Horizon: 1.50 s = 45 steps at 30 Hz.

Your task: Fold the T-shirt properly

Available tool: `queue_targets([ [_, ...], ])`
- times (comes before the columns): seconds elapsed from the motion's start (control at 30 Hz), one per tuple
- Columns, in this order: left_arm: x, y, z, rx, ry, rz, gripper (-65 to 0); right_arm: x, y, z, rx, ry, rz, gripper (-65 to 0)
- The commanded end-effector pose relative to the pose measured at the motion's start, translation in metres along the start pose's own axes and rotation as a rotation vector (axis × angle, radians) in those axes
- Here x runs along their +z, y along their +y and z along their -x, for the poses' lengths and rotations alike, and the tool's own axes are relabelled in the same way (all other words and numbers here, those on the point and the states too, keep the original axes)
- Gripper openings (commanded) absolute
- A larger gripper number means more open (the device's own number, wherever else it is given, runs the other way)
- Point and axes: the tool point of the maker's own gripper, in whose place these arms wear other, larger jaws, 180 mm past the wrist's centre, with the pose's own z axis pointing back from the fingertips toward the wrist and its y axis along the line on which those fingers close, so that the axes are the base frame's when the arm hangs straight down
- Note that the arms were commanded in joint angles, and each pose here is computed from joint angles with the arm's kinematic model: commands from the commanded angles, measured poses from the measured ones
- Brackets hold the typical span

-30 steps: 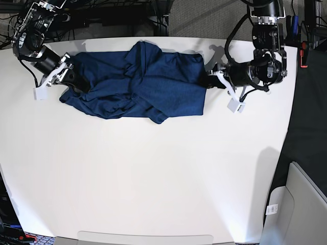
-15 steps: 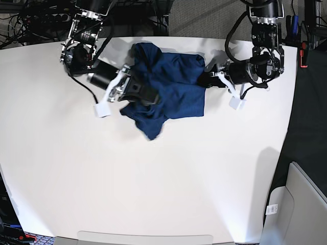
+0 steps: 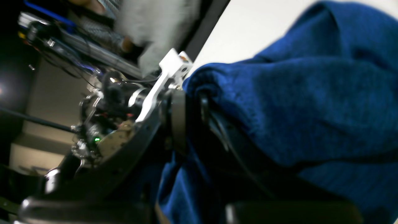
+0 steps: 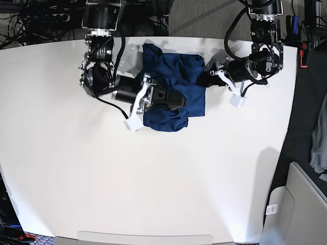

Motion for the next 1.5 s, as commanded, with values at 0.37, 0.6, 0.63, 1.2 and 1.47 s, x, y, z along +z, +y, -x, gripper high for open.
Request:
queue_targets([
  [0.37,0.003,0.008,0.011,-0.003,0.045,-0.04,-64.6,-0.044,0.004,0.033,0.016,0.195,-0.041,-62.2],
  [0.6,0.012,0.006,-0.002,-0.022,0.0,-0.049,-59.8,-0.038,0.016,0.018,0.072,0.129,-0.041,-34.9],
  [0.63,0.017,0.005,-0.007,-0.032,-0.018,-0.052,-57.9,-0.037,0.019,0.015,0.091,0.123,-0.042,-34.2],
  [1.2,0.074,-0.01,-0.033,-0.047,-0.198,-0.136,-51.3,0.048,-0.024,-0.056,0.228,-0.026,0.205,-39.6],
  [1.47,0.081,-0.03,-0.02,-0.115,-0.161,-0.131,-51.3,-0.011,-0.027,-0.07,0.294,0.115,0.215,-39.7],
])
